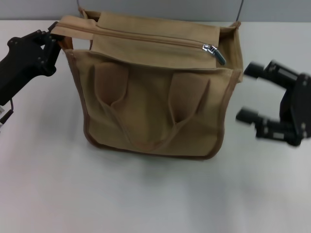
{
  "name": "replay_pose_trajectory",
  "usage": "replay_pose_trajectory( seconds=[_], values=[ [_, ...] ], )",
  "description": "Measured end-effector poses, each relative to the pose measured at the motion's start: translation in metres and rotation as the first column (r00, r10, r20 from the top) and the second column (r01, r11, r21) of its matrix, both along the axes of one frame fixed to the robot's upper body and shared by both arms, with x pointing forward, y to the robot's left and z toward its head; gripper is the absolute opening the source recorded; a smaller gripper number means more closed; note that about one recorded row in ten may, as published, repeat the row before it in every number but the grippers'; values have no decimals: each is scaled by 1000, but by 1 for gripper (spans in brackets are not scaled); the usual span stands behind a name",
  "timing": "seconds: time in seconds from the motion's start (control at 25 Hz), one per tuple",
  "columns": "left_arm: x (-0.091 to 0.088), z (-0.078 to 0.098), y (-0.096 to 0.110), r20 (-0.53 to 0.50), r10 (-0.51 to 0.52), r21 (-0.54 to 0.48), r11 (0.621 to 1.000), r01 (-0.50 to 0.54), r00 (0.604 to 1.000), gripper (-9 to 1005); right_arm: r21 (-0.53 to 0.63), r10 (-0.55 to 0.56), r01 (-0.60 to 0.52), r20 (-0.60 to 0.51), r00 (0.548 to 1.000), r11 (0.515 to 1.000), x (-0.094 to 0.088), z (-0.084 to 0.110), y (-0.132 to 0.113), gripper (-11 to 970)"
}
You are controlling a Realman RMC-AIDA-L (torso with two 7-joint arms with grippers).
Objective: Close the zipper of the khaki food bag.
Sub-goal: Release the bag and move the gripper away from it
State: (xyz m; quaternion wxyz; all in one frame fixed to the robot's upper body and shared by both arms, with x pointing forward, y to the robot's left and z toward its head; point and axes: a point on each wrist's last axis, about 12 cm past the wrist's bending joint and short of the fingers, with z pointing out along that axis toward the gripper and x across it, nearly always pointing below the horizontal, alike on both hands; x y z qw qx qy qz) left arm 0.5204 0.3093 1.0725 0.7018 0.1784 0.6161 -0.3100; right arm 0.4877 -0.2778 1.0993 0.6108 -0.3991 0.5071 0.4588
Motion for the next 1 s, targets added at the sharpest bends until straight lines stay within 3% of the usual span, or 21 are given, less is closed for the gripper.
replay_pose_trajectory(
  seconds=[0.08,0.32,0.64,1.0],
  values=[
    [0,1,1,-12,-3,-13,1000,3,1000,29,-18,39,-39,-10,999,999,-4,-2,2,835],
    [0,1,4,-45,-15,-30,999,13,999,30,-113,124,-133,-81,989,985,-10,-14,7,835],
    [1,-2,8,-108,-18,-47,999,13,994,32,-153,112,-128,-106,988,980,-6,-21,11,835],
    [5,11,24,-259,-125,-80,991,107,958,34,-163,136,-153,-109,985,975,-4,-21,17,835]
  ],
)
